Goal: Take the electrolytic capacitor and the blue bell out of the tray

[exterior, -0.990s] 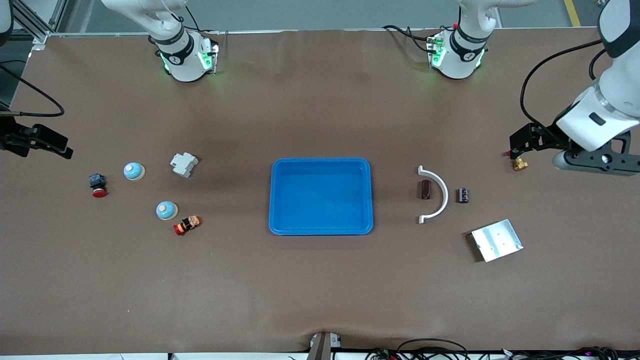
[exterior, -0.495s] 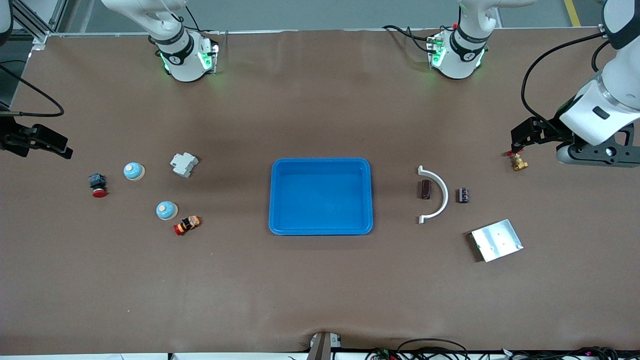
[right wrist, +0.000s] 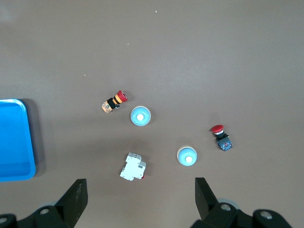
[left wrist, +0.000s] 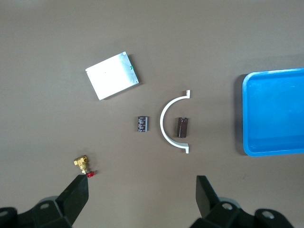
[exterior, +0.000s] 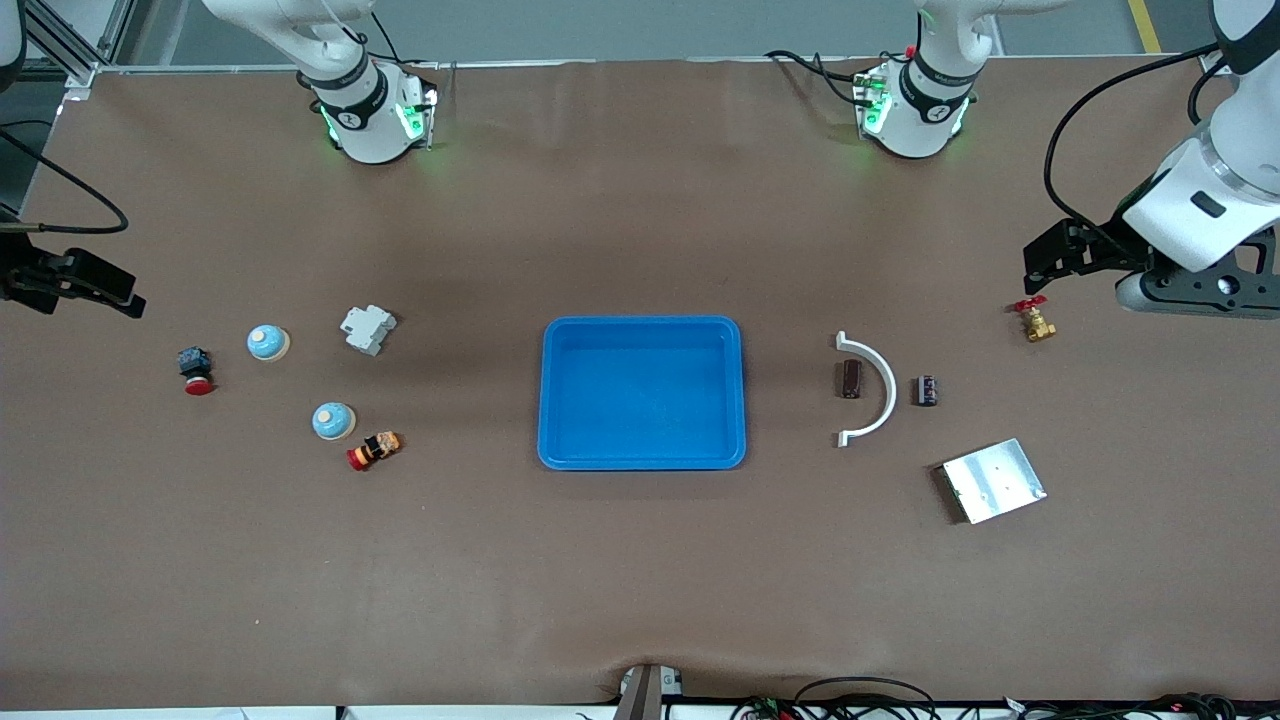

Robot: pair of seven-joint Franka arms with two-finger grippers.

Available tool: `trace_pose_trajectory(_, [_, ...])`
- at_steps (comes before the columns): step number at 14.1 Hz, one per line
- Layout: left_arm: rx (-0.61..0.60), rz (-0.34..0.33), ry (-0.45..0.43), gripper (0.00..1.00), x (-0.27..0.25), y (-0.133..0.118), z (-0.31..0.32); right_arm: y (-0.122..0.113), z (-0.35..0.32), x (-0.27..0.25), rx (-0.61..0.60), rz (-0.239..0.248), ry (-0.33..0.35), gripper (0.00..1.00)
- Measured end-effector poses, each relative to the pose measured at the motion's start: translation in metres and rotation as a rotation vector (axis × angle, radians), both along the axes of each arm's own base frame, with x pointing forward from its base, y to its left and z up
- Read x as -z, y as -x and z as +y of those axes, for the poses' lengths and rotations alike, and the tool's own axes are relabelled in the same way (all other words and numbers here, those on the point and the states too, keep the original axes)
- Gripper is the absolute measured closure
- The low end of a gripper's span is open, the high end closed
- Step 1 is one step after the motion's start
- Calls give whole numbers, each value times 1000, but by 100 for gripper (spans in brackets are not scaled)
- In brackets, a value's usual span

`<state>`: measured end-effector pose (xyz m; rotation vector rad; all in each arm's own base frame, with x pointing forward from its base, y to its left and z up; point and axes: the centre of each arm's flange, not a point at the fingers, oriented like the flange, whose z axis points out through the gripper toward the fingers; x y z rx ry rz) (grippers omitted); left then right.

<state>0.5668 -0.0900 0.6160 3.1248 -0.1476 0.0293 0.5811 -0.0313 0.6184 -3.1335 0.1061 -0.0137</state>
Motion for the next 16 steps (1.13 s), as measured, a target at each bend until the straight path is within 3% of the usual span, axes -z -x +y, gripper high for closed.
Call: trace_pose_trajectory(16, [-11,-26,-6,0,-5,0,-4,0,0,0,-6,3,0,0])
